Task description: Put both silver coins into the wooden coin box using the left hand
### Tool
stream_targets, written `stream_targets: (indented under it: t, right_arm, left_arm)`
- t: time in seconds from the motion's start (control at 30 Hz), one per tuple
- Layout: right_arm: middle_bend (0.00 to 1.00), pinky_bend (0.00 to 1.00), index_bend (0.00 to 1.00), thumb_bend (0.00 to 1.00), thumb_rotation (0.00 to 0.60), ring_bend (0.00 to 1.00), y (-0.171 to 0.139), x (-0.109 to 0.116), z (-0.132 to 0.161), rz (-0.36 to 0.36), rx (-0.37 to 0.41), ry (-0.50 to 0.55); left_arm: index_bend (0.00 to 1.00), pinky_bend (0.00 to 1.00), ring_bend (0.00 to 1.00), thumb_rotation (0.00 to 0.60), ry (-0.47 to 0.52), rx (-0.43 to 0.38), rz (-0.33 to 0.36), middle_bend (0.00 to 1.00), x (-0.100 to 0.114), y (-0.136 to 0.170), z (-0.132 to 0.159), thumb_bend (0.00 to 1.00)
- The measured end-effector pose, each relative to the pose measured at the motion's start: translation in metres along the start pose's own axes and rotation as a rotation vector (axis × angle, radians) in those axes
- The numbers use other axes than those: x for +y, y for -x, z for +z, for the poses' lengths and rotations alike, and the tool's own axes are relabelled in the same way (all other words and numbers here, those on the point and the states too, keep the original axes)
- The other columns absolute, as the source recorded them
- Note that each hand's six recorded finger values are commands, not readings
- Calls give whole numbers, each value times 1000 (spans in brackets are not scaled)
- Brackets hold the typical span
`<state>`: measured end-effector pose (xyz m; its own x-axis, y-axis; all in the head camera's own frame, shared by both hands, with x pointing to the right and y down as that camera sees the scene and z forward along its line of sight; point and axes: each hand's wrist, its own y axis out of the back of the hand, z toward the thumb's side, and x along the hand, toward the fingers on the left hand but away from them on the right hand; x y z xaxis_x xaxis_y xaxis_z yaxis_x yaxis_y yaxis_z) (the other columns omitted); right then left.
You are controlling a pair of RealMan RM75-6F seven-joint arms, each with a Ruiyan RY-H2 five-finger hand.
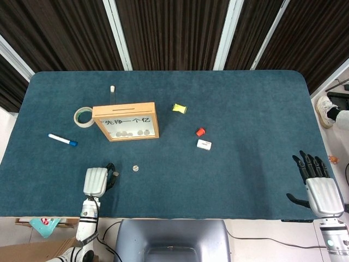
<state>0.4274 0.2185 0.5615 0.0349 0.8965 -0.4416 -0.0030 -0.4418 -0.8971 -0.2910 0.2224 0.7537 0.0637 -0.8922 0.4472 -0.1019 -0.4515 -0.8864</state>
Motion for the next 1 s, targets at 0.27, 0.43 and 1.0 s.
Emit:
stream_targets:
  t: [0.27, 0.43, 1.0]
  right_arm:
    - [0, 0, 0, 170, 600, 0, 0, 0, -1, 1, -2, 2]
    - [0, 0, 0, 170, 600, 0, 0, 1, -1, 2, -3, 3]
    - [0, 0, 0, 170, 600, 0, 0, 1, -2, 5, -8, 0]
  left_arm:
    - [559, 1000, 1000, 600, 9, -10, 3, 1000, -1, -1, 1, 376]
    - [559, 1000, 1000, 600, 21, -17, 9, 1000, -1, -2, 2, 380]
    - [593, 1000, 1000, 600, 29, -27, 18, 1000, -1, -5, 6, 480]
